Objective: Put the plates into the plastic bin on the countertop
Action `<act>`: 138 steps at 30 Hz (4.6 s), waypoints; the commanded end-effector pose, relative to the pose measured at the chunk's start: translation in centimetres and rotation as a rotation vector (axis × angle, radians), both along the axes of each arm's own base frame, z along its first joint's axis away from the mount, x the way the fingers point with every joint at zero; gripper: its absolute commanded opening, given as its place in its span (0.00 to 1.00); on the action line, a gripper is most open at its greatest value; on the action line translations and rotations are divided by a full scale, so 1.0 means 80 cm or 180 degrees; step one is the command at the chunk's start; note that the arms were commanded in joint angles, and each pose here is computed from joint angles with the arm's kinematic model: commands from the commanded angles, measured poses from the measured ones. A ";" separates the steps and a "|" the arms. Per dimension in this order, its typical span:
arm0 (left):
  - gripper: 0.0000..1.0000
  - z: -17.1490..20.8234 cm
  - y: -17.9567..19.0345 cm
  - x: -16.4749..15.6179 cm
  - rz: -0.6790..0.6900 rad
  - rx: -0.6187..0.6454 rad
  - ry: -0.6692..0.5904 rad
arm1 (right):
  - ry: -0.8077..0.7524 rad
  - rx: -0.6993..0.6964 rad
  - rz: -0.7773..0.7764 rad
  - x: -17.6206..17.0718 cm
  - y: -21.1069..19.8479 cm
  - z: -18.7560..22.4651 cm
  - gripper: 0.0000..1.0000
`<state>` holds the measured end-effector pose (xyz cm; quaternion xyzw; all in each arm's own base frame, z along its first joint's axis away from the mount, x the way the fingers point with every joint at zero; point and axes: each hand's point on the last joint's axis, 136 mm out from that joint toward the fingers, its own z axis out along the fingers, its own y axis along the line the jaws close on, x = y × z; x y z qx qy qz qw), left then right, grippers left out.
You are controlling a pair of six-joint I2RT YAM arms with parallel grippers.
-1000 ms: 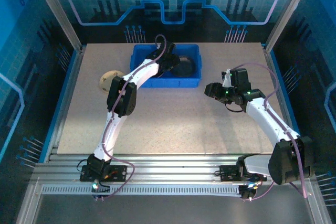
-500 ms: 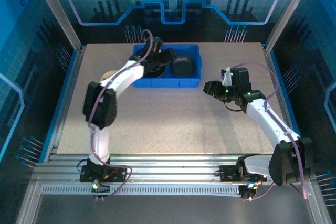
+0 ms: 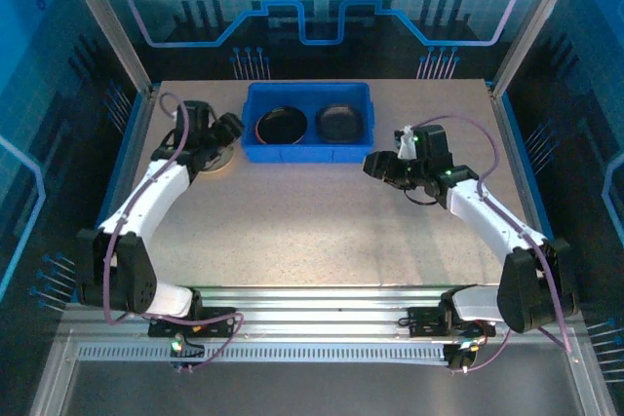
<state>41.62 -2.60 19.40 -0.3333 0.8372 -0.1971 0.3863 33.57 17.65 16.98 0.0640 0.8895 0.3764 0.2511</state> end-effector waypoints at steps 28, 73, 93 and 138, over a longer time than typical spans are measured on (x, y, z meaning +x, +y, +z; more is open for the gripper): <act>0.46 -0.180 0.114 -0.016 0.0993 -0.0661 0.0827 | 0.0068 -0.0058 0.0153 0.012 0.028 0.000 0.50; 0.18 -0.224 0.124 0.054 0.1083 -0.0968 0.0745 | 0.0248 -0.0062 0.0061 0.010 0.025 -0.029 0.44; 0.00 -0.124 0.156 0.022 0.1162 -0.0609 0.0225 | 0.0104 -0.0047 0.0144 -0.002 0.031 -0.008 0.44; 0.00 0.060 -0.252 -0.041 -0.2168 -0.0926 -0.0406 | -0.0716 0.0833 0.0478 0.055 0.091 0.088 0.15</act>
